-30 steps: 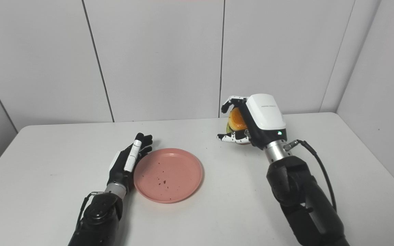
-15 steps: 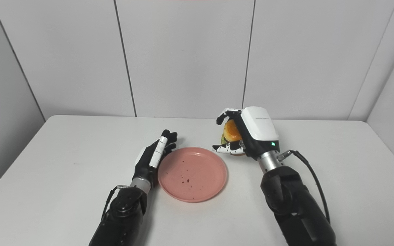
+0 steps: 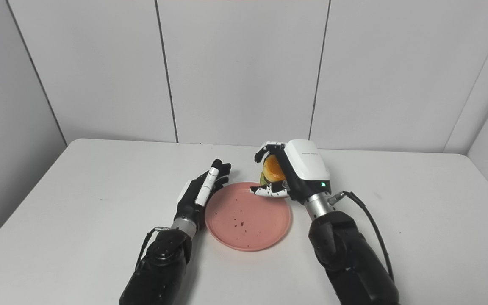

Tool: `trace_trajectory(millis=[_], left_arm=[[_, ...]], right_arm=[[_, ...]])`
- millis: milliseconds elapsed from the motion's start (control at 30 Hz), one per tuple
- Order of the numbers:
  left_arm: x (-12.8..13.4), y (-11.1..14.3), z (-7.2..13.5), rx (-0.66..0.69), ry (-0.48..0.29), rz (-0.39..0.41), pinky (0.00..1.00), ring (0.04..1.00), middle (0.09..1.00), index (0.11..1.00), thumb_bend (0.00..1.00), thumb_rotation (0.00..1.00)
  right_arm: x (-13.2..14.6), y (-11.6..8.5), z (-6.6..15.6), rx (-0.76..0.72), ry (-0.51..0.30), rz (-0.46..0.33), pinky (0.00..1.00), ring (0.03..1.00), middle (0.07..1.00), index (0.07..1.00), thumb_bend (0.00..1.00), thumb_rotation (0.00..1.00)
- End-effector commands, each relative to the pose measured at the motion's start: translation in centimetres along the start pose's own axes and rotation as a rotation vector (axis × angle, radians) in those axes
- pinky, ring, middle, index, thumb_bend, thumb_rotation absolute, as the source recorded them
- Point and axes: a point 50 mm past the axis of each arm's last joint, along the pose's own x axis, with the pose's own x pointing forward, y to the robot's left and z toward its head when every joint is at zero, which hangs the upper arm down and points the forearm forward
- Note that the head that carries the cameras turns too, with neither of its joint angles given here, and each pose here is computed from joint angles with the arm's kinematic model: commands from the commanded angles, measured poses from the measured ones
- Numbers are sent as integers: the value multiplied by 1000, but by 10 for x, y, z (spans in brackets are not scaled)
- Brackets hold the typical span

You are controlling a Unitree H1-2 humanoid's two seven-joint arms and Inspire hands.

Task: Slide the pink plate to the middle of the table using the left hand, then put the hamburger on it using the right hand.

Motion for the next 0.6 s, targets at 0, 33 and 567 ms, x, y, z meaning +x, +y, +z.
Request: trace_trajectory(millis=[0,33,567], left_arm=[[9,-12,16,8,-40,-25,893,867,852,746,832,888],[8,-12,16,8,-39,-26,893,867,853,750,835,892],[10,-8,14,13,-48,-4,899,853,853,818,814,954]], right_arm=[[19,-13,19,7,-72,-59,398,485,527,460,519,4],[19,-10,20,13,-69,-53,398,493,534,458,518,4],[18,36,11,31,-29,33,280,336,400,503,520,1]])
